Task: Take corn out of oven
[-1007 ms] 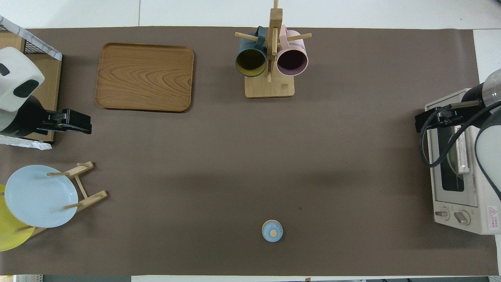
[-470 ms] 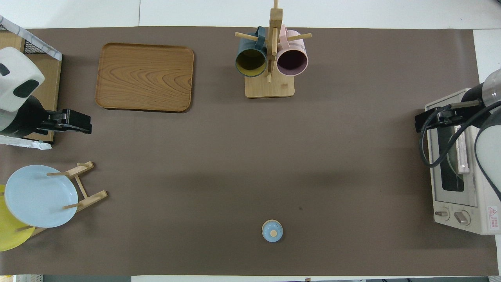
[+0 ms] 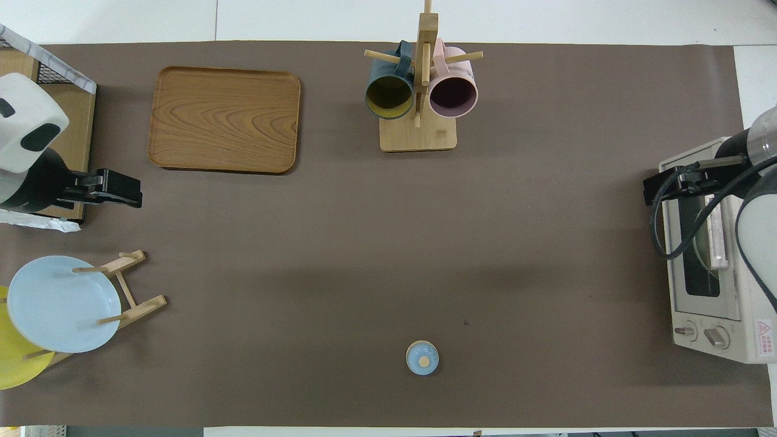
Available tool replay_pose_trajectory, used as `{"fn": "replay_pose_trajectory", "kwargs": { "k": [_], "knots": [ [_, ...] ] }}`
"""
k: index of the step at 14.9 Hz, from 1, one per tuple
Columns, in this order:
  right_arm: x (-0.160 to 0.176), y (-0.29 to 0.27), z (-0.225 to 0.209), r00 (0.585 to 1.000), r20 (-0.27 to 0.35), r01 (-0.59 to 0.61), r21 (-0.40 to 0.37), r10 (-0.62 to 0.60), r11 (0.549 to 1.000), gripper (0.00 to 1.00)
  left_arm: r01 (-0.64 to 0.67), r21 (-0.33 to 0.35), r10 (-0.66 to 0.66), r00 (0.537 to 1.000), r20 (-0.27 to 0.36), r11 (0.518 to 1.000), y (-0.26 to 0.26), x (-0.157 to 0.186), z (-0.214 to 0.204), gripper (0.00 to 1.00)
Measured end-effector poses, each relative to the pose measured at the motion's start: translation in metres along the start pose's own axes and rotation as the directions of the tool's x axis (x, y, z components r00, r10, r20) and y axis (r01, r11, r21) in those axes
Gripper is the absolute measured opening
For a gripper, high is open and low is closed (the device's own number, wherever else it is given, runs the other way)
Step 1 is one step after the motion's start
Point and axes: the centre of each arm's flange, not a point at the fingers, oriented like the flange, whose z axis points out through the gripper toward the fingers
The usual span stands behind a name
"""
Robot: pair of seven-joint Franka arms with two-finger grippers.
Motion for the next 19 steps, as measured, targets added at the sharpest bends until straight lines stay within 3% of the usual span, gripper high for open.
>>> {"fn": "replay_pose_trajectory", "kwargs": {
  "k": [6, 12, 19],
  "knots": [
    [0.004, 0.024, 0.020, 0.998, -0.024, 0.052, 0.000, -0.052, 0.999, 0.01, 0.000, 0.000, 0.000, 1.000, 0.000, 1.000, 0.000, 0.000, 0.000, 1.00],
    [0.001, 0.050, 0.058, 0.999, -0.038, 0.000, -0.024, -0.001, 1.000, 0.01, 0.000, 0.000, 0.000, 1.000, 0.000, 1.000, 0.000, 0.000, 0.000, 1.00],
    [-0.012, 0.098, 0.098, 0.997, -0.005, -0.075, -0.017, 0.075, 0.997, 0.01, 0.000, 0.000, 0.000, 1.000, 0.000, 1.000, 0.000, 0.000, 0.000, 1.00]
  ]
}}
